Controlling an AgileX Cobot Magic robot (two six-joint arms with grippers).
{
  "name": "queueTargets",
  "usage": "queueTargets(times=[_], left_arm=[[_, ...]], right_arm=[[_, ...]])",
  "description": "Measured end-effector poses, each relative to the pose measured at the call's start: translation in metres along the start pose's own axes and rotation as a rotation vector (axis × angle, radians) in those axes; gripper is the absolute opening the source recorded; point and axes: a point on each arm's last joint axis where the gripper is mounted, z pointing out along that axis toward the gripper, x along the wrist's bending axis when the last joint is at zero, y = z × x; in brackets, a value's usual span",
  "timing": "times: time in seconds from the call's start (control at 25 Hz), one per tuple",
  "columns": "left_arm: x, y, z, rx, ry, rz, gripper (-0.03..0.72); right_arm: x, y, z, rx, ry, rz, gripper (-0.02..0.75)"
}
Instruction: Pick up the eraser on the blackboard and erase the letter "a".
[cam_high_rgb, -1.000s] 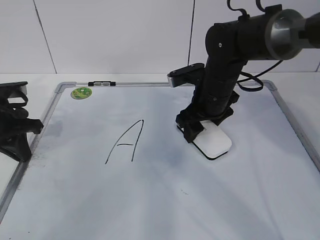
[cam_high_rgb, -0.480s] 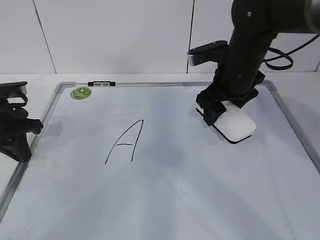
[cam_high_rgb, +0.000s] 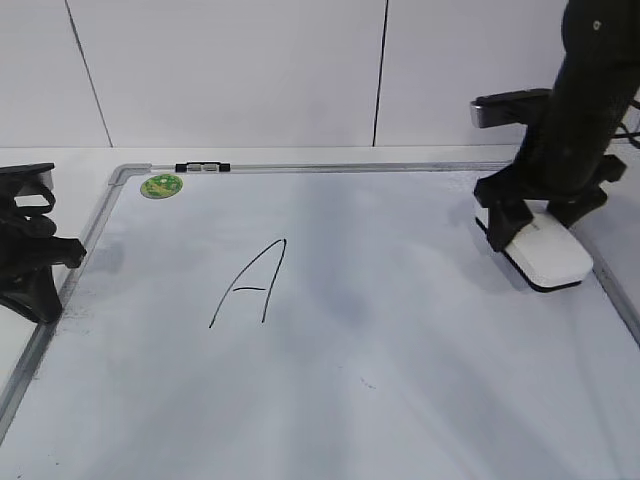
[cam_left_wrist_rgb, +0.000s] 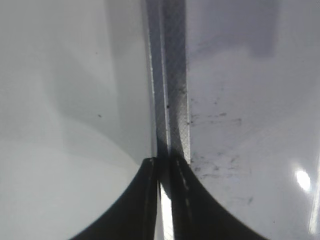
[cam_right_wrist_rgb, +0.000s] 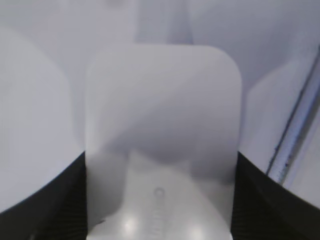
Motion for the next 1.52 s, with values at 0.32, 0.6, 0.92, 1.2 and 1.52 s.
queueTargets(times=[0.32,0.6,0.92,1.2,1.52], left_arm=[[0.0,0.0,0.0,0.0,0.0,0.0,0.043],[0.0,0.0,0.0,0.0,0.0,0.0,0.043],[0.0,0.0,0.0,0.0,0.0,0.0,0.043],[0.0,0.0,0.0,0.0,0.0,0.0,0.043],[0.0,0.0,0.0,0.002,0.0,0.0,0.043]], right_arm=[[-0.032,-0.028,0.009,-0.028,-0.013,0.142,0.515],[-0.041,-0.037,0.019,-0.036,-0.017,0.209,0.515],[-0.052,-0.042,0.024,-0.047,-0.027,0.241,0.515],[-0.053,-0.041,0.026,-0.064,-0.029,0.237,0.515],[-0.053,-0.04,0.026,-0.069,-0.03,0.237,0.515]])
